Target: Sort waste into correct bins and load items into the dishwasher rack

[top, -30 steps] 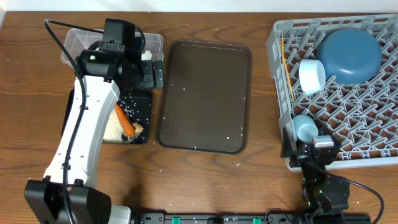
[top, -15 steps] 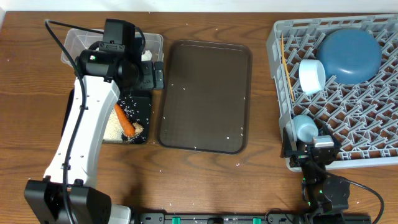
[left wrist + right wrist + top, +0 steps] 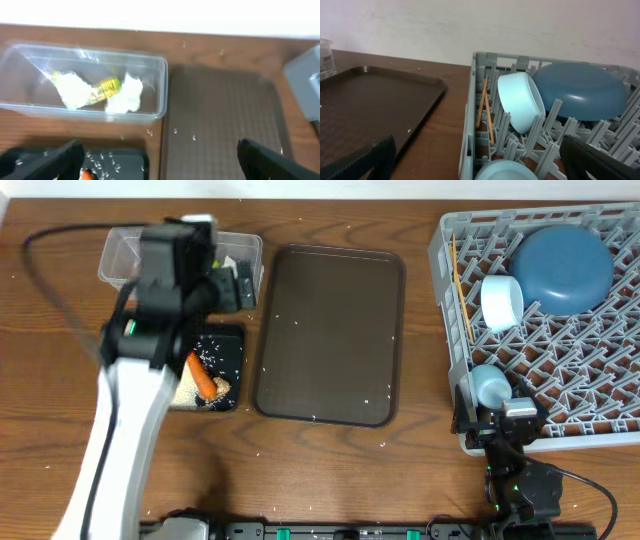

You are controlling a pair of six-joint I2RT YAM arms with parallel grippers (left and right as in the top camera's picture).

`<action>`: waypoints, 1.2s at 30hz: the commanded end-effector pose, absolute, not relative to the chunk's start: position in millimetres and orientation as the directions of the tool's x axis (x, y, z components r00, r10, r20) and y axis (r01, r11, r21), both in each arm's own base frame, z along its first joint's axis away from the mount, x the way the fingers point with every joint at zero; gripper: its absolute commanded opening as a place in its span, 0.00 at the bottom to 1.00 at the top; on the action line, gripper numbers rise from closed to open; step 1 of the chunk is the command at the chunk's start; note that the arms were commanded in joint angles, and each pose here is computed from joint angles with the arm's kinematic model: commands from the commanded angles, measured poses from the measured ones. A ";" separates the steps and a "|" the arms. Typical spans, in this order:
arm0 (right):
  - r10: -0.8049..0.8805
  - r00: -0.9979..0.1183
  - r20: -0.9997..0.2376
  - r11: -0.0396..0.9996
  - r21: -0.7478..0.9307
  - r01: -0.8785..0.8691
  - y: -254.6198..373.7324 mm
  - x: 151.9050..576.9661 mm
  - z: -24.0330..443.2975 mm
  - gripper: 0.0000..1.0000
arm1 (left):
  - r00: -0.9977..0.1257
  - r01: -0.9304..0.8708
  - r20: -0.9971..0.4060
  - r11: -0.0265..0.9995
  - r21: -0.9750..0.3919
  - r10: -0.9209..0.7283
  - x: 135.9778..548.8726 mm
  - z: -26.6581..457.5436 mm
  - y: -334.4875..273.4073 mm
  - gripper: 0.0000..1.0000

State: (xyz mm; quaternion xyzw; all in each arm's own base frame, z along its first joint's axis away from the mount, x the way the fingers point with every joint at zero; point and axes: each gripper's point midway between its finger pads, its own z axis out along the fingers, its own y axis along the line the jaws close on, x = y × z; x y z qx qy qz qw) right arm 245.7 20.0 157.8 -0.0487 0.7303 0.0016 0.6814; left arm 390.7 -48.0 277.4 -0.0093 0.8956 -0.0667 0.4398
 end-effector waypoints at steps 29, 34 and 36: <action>-0.057 -0.066 -0.996 0.995 -0.051 -0.082 22.1 245.2 157.6 0.99 | -0.063 -0.051 -0.992 0.993 -0.102 -0.105 243.8 165.7 13.1 0.98; -0.057 -0.066 -0.996 0.995 -0.051 -0.082 22.1 245.2 157.6 0.99 | -0.092 -0.058 -0.990 0.993 -0.100 -0.105 245.3 150.6 12.3 0.98; -0.057 -0.066 -0.996 0.995 -0.051 -0.082 22.1 245.2 157.6 0.99 | -0.124 -0.061 -0.986 0.993 -0.100 -0.107 244.4 142.5 12.2 0.98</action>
